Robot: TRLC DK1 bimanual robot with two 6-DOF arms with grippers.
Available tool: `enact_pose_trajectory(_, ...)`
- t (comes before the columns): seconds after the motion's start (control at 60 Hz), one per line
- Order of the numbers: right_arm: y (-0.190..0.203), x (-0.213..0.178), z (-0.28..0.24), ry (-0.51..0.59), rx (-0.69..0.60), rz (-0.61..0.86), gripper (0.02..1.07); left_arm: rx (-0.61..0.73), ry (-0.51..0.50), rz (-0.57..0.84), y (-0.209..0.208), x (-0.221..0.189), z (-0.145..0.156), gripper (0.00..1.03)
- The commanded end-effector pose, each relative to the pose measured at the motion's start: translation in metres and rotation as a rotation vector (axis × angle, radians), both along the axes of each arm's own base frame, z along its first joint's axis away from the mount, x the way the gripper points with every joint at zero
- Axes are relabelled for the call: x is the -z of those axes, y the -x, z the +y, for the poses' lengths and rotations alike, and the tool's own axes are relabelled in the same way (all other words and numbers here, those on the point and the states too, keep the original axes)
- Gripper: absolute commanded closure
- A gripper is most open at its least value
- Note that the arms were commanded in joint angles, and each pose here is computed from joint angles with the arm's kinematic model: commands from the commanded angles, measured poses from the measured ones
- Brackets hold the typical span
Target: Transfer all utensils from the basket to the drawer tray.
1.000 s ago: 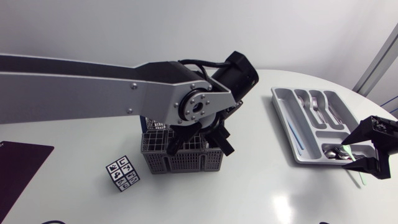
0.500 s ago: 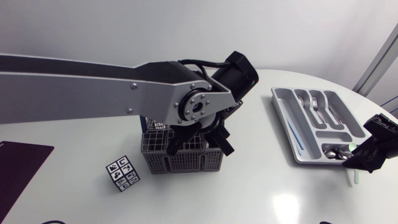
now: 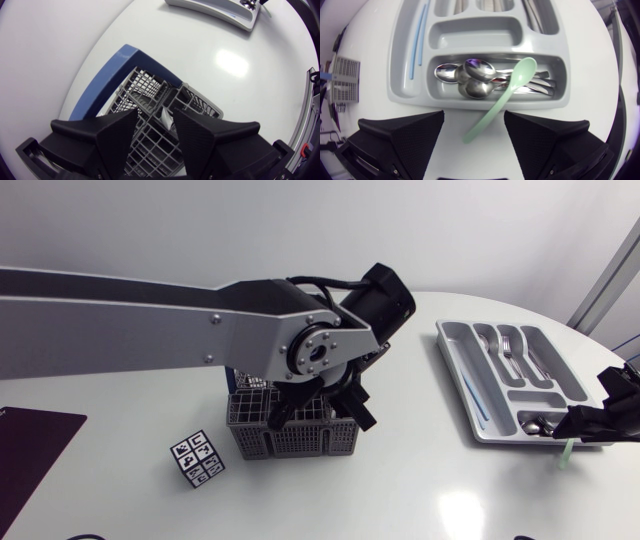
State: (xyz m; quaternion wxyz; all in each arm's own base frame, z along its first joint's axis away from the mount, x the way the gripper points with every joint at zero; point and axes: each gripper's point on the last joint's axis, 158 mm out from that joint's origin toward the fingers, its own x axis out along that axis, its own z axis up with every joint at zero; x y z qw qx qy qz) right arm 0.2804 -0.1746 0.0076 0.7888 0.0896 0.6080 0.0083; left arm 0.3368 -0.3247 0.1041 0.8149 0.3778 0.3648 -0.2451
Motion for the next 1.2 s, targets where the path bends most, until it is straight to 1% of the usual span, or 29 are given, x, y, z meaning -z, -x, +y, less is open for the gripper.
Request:
enact_pose_trajectory(0.0,-0.002,0.002,-0.016,-0.009,0.163,0.011,0.21,-0.004,-0.01,0.019,0.009,0.006,0.003,0.53)
enact_pose_trajectory(0.083,0.0,0.003,-0.015,-0.018,0.19,0.018,0.21,-0.004,-0.011,0.02,0.009,0.007,0.004,0.53)
enact_pose_trajectory(0.25,0.009,0.016,-0.003,-0.039,0.201,0.037,0.21,-0.003,-0.008,0.019,0.01,0.005,0.004,0.53)
enact_pose_trajectory(0.5,0.006,0.028,-0.003,-0.039,0.243,0.028,0.21,0.003,-0.009,0.019,0.012,0.005,0.004,0.53)
enact_pose_trajectory(0.7,0.002,0.027,-0.003,-0.032,0.261,0.003,0.47,0.004,-0.013,0.022,0.014,0.007,0.005,0.53)
enact_pose_trajectory(0.833,0.0,0.03,-0.001,-0.036,0.268,0.004,0.49,0.006,-0.012,0.021,0.014,0.006,0.004,0.53)
enact_pose_trajectory(0.9,-0.003,0.03,-0.003,-0.033,0.275,-0.003,0.57,0.006,-0.012,0.021,0.014,0.006,0.004,0.53)
enact_pose_trajectory(0.967,-0.005,0.03,-0.003,-0.032,0.275,-0.007,0.59,0.007,-0.013,0.022,0.015,0.007,0.004,0.53)
enact_pose_trajectory(1.0,-0.005,0.03,-0.003,-0.03,0.274,-0.008,0.62,0.007,-0.015,0.023,0.015,0.008,0.004,0.53)
enact_pose_trajectory(1.133,-0.009,0.029,-0.004,-0.031,0.278,-0.011,0.63,0.01,-0.013,0.02,0.015,0.006,0.004,0.56)
enact_pose_trajectory(1.183,-0.01,0.03,-0.005,-0.03,0.28,-0.009,0.66,0.011,-0.013,0.02,0.015,0.006,0.003,0.56)
